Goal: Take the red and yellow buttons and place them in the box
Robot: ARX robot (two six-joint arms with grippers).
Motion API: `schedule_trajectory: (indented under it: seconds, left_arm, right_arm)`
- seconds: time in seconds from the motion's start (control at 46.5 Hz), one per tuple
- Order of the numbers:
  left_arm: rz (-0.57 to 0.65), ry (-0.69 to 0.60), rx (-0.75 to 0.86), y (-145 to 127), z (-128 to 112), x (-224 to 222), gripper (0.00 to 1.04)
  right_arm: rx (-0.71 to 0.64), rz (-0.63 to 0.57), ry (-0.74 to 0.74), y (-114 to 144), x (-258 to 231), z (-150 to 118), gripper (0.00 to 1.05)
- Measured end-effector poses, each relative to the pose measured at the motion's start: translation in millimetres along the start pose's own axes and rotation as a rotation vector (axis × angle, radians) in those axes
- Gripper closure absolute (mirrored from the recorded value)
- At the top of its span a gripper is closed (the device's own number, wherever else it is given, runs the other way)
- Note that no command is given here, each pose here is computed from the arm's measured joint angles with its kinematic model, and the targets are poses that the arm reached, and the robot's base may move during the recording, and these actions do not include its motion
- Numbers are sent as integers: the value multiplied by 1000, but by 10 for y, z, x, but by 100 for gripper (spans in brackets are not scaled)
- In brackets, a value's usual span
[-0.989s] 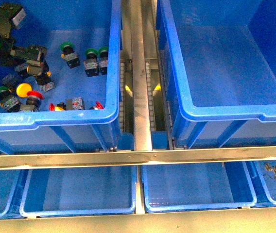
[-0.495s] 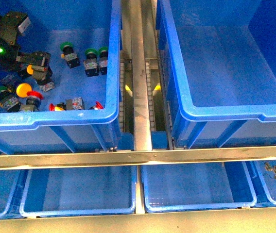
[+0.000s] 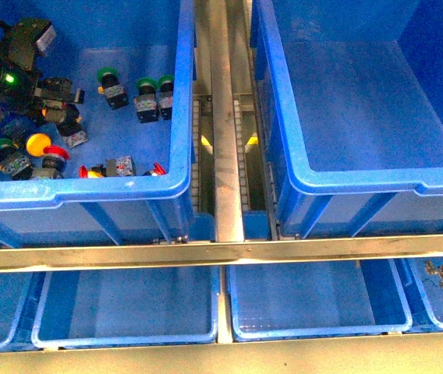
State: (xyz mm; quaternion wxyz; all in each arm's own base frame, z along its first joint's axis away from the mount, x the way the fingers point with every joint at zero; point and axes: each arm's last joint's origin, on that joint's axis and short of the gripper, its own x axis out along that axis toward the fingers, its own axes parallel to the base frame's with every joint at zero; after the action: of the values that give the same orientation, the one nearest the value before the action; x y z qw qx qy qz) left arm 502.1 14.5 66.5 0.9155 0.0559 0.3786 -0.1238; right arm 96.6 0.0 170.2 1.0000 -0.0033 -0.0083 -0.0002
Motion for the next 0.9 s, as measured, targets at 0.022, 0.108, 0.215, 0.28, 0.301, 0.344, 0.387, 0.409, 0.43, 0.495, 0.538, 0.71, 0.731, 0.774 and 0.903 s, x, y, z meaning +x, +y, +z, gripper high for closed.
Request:
schedule_trajectory:
  seconds: [0.022,0.108,0.215,0.28,0.301,0.344,0.387,0.409,0.43,0.495,0.538,0.71,0.731,0.774,0.903]
  left_arm:
    - [0,0,-1,0,0,0,65]
    - [1,-8,-14,1,7,0,70]
    - [-12,-30,-61,-13,-17,-32,70]
    - [-29,-48,-102,-24,-33,-103,70]
    - [-30,-52,-106,-28,-35,-123,70]
    - [-60,-78,-158,-46,-42,-250,70]
    - [-83,-109,-200,-63,-43,-419,70]
    - [-99,-125,-219,-73,-36,-501,70]
    - [-118,-144,-257,-81,-35,-626,70]
    - [-153,-190,-346,-75,-47,-971,70]
    - [-171,-202,-419,-63,-89,-1163,70]
    - [-254,-181,-686,-125,-354,-1632,70]
    - [-265,-181,-704,-147,-363,-1666,70]
    - [-308,-185,-740,-229,-357,-1751,70]
    - [-447,-208,-770,-635,-201,-1946,70]
  right_arm:
    - [0,0,0,0,0,0,7]
    - [0,0,0,0,0,0,7]
    - [0,0,0,0,0,0,7]
    - [0,0,0,0,0,0,7]
    - [0,0,0,0,0,0,7]
    - [0,0,0,0,0,0,7]
    - [0,0,0,0,0,0,7]
    - [0,0,0,0,0,0,7]
    - [0,0,0,0,0,0,7]
    - [0,0,0,0,0,0,7]
    - [0,0,0,0,0,0,7]
    - [0,0,0,0,0,0,7]
    - [0,0,0,0,0,0,7]
    - [0,0,0,0,0,0,7]
    - [0,0,0,0,0,0,7]
